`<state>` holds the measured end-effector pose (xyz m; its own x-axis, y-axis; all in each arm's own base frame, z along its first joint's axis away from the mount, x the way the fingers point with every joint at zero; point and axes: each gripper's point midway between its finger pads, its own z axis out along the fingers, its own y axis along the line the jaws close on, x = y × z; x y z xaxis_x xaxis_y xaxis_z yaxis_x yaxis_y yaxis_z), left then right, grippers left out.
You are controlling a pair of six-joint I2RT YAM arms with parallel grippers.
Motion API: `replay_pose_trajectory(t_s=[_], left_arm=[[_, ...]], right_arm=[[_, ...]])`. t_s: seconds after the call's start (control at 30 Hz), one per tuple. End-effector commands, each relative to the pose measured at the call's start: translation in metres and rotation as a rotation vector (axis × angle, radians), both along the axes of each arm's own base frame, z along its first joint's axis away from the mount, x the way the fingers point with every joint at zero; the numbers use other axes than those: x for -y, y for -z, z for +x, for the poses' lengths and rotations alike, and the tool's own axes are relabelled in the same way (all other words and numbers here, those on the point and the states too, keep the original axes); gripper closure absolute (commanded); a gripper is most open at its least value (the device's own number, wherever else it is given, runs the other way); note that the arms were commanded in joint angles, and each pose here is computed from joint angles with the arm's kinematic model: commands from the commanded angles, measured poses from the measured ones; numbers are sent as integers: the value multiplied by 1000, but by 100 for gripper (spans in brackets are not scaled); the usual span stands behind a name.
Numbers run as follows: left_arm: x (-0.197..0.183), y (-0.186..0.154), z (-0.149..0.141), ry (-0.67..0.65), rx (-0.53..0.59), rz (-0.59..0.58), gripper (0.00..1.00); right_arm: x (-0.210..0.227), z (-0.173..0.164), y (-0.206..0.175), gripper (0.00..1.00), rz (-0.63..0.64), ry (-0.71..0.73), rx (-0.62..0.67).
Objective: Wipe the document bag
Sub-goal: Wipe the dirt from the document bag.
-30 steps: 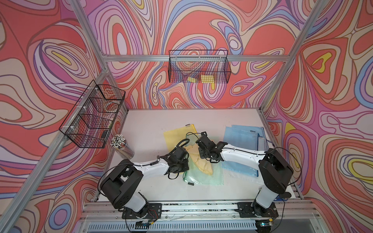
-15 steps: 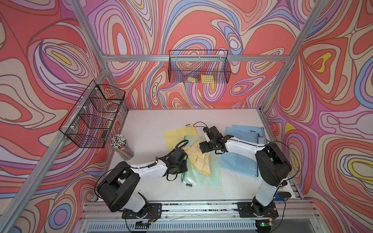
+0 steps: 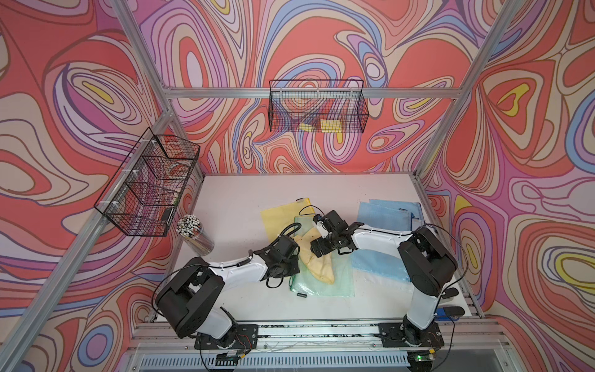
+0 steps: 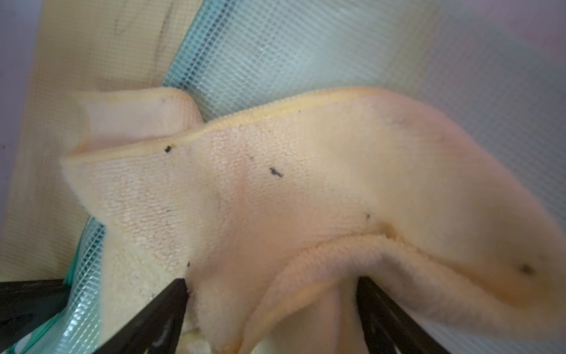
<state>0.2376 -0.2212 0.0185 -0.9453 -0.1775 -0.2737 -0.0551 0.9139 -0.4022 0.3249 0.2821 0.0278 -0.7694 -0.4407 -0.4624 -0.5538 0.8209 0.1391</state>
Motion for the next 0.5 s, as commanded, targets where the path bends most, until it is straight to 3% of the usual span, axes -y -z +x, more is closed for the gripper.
replay_pose_trajectory(t_s=[0.0, 0.2, 0.37, 0.47], left_arm=[[-3, 9, -4, 7, -30, 37, 100], [-5, 9, -4, 9, -28, 45, 100], [-6, 8, -5, 10, -26, 49, 100], [-7, 7, -6, 12, -27, 51, 100]], right_arm=[[9, -18, 30, 19, -44, 29, -69], [19, -13, 27, 53, -52, 106, -37], [34, 5, 19, 91, -131, 162, 29], [49, 29, 15, 100, -161, 212, 41]])
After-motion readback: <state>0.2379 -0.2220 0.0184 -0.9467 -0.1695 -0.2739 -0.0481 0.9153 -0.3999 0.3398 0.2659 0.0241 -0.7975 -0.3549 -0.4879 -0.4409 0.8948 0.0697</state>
